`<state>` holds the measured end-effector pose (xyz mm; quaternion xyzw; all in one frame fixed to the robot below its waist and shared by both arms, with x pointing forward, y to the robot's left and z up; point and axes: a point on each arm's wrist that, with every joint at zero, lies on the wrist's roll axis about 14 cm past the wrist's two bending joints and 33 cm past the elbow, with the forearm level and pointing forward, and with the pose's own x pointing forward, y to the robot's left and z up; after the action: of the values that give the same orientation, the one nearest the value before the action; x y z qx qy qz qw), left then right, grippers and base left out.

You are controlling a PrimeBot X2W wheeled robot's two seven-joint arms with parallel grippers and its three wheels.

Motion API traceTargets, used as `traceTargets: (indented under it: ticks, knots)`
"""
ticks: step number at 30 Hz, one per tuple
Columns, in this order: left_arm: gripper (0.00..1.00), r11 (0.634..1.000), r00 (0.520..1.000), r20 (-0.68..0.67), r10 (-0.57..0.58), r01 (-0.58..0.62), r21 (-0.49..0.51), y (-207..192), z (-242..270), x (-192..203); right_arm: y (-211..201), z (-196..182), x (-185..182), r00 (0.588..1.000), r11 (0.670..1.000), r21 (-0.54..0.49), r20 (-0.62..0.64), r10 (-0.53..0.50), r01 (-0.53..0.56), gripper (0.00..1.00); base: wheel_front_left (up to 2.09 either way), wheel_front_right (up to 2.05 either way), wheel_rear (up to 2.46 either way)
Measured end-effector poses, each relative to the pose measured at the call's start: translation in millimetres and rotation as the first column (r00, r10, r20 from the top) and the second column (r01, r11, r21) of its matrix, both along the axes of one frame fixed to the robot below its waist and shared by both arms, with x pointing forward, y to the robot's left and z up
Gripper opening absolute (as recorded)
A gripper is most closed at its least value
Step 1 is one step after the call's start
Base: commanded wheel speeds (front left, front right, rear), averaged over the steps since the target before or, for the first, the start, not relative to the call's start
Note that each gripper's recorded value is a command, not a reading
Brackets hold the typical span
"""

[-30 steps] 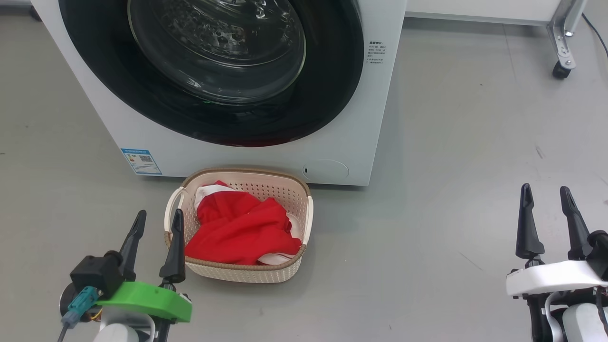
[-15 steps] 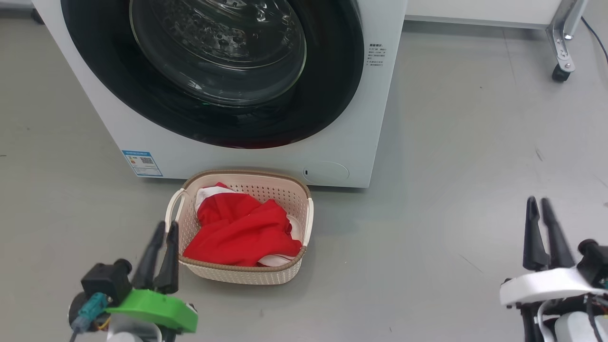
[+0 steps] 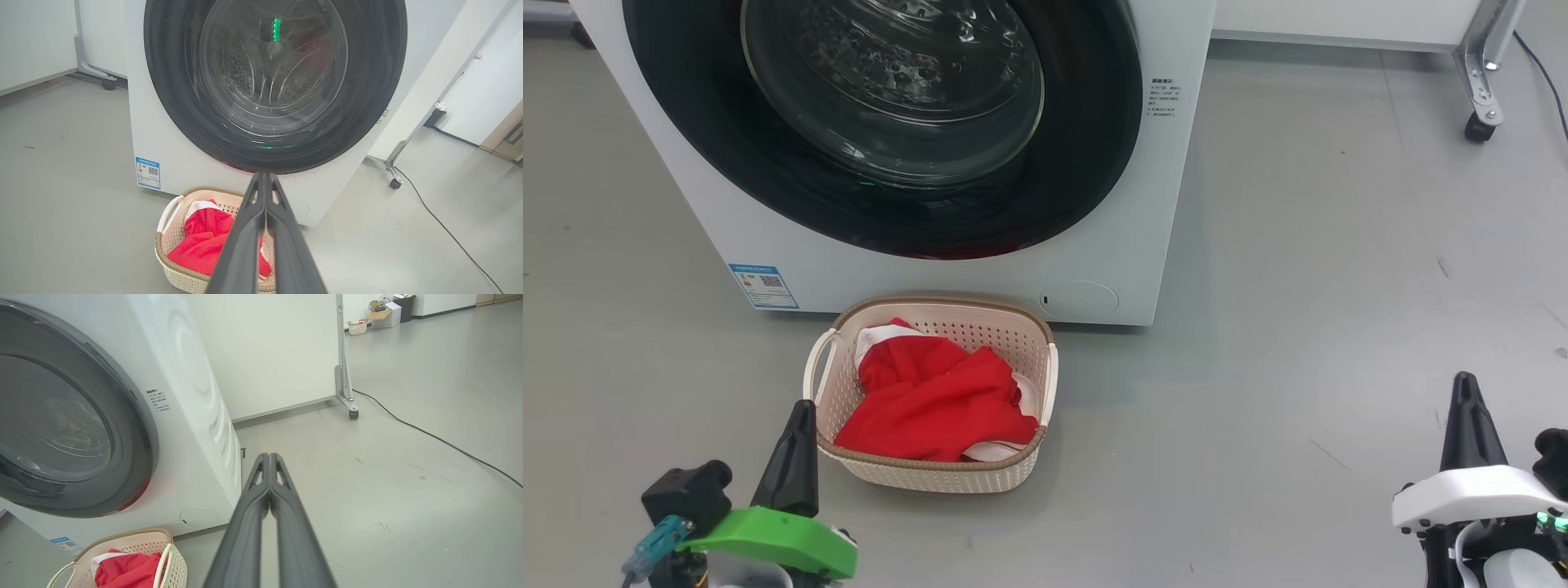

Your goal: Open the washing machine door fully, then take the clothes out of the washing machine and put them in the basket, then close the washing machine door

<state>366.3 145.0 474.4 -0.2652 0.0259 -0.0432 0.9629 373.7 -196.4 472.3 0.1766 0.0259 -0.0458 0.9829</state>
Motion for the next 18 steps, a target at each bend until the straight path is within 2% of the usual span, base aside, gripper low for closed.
traceTargets:
  ticks: [10, 18]
  knots:
    - [0.00, 0.994, 0.999, -0.030, 0.025, -0.029, -0.108, 6, -1, 2, -3, -8, -3, 0.999, 0.989, 0.142, -0.037, -0.020, 0.025, 0.00, 0.00, 0.00, 0.00]
    - [0.00, 0.980, 0.998, -0.051, 0.048, -0.057, -0.193, 12, -1, 3, -5, -9, -2, 0.998, 0.969, 0.245, -0.051, -0.033, 0.044, 0.00, 0.00, 0.00, 0.00]
